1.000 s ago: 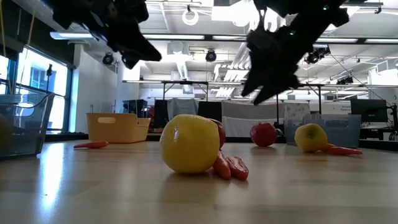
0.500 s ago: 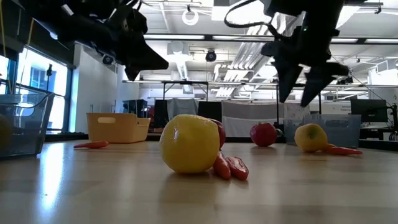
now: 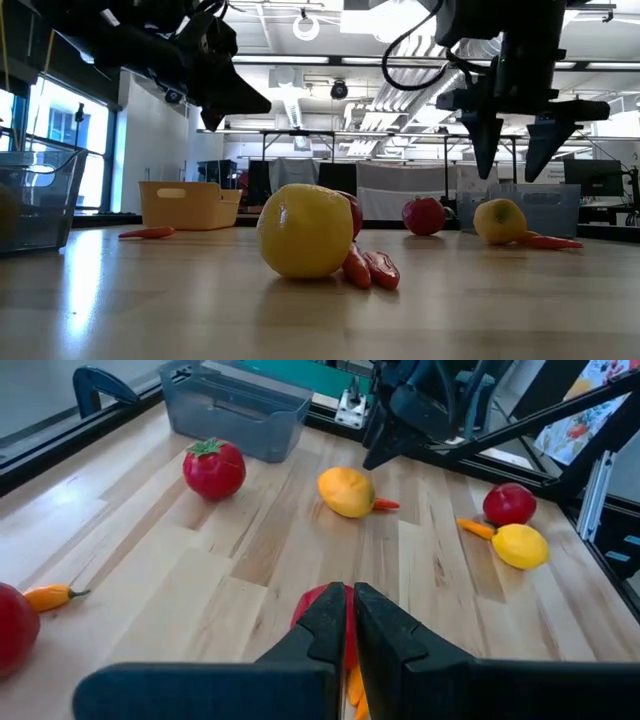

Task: Sort produce into baskets
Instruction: Put the lemon into the bottom gray bin

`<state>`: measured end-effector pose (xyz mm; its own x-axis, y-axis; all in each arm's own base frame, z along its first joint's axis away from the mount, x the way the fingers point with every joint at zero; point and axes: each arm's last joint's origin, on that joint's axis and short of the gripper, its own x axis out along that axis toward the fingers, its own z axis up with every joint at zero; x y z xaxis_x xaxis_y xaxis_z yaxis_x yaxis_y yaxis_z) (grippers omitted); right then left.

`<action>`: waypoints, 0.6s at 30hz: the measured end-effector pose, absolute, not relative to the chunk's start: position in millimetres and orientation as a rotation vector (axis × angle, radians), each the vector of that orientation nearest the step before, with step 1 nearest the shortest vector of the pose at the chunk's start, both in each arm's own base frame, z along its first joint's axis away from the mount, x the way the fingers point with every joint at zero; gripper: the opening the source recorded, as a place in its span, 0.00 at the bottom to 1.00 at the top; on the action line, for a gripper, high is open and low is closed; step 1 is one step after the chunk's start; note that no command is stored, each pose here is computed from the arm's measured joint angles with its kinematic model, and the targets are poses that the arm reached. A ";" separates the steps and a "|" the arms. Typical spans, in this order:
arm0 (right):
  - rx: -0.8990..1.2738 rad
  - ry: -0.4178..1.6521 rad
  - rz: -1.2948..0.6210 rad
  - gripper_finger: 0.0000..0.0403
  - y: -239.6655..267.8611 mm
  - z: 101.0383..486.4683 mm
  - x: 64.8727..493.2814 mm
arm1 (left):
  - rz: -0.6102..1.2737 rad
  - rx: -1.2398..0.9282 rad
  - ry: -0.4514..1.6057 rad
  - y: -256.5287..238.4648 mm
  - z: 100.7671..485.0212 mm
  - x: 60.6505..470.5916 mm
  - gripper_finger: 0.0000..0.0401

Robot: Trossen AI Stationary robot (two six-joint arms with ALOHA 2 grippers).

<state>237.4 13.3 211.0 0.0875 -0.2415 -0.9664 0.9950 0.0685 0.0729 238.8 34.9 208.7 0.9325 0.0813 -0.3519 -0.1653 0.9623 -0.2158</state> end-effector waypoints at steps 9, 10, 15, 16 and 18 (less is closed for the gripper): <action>1.024 1.041 -1.244 0.66 13.6 189.0 252.0 | 0.151 -0.248 0.345 35.5 208.8 238.6 0.02; 1.025 1.050 -1.243 0.66 13.4 185.5 254.3 | 0.152 -0.248 0.346 35.5 208.8 238.6 0.02; 0.998 1.061 -1.258 0.66 8.0 176.1 259.9 | 0.153 -0.248 0.346 35.6 208.8 238.6 0.02; 0.991 1.060 -1.264 0.66 6.9 174.9 260.3 | 0.153 -0.248 0.346 35.6 208.8 238.6 0.02; 0.976 1.071 -1.257 0.66 4.7 173.2 261.3 | 0.153 -0.248 0.346 35.6 208.8 238.6 0.02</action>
